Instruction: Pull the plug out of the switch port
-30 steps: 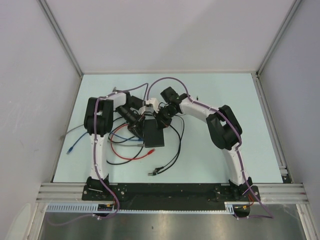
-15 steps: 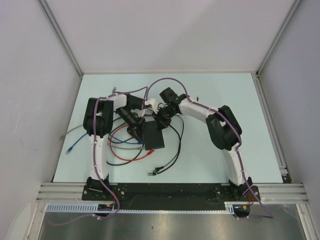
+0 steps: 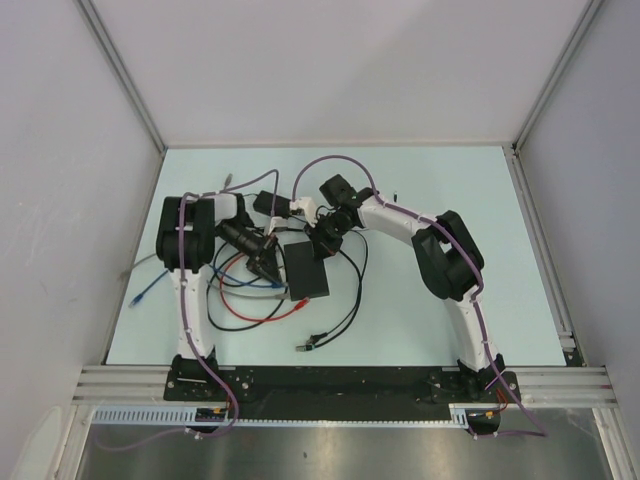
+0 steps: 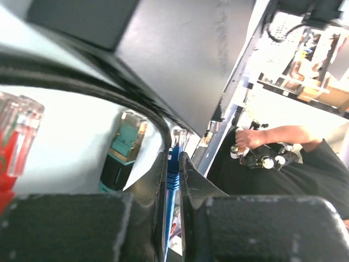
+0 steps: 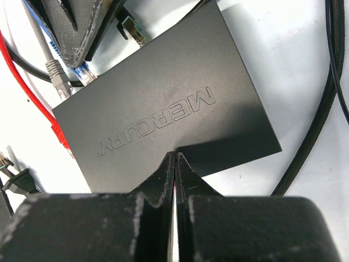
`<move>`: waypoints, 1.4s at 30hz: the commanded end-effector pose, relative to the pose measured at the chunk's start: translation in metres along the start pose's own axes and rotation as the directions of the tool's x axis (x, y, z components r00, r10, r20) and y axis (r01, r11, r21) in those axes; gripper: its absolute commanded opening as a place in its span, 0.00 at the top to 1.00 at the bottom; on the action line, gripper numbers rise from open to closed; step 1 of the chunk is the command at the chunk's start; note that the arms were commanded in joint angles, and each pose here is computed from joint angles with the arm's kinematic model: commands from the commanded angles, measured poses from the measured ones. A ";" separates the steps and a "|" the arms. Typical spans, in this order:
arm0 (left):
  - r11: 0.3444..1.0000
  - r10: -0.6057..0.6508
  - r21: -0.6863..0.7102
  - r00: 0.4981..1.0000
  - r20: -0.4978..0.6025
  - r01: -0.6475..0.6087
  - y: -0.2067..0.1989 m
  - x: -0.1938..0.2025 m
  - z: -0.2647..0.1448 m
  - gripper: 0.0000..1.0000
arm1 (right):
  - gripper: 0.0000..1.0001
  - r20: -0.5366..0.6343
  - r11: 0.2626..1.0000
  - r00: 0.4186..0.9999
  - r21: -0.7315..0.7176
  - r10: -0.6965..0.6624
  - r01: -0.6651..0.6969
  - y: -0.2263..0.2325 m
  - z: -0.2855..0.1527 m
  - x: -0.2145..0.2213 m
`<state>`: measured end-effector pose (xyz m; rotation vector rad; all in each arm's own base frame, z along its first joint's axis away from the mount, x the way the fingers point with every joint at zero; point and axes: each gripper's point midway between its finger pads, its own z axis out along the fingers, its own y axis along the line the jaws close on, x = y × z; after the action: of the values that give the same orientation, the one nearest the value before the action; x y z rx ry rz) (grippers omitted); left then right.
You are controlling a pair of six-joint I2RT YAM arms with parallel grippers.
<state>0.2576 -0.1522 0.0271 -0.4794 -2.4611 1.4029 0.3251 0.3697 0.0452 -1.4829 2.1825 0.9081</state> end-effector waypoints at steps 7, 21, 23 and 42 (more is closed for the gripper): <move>0.969 0.134 0.186 0.980 0.148 -0.160 -0.041 -0.042 -0.013 1.00 | 1.00 -0.145 0.994 0.988 0.095 0.061 -0.048 -0.021 0.000 0.048; 0.943 0.312 -0.213 0.907 0.283 -0.258 -0.023 -0.130 -0.106 0.67 | 1.00 -0.134 0.994 0.989 0.101 0.062 -0.048 -0.027 0.002 0.041; 0.931 0.341 -0.237 0.891 0.301 -0.277 -0.025 -0.137 -0.110 0.55 | 1.00 -0.133 0.994 0.989 0.104 0.057 -0.044 -0.027 0.001 0.040; 0.932 0.342 -0.253 0.862 0.374 -0.260 -0.052 -0.071 -0.042 0.83 | 1.00 -0.030 0.983 1.000 0.182 0.008 -0.002 -0.026 -0.046 -0.001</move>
<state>0.3617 -0.1696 0.1263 -0.7297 -3.0887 1.5766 0.3385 0.3568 0.0477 -1.4540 2.2165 0.8009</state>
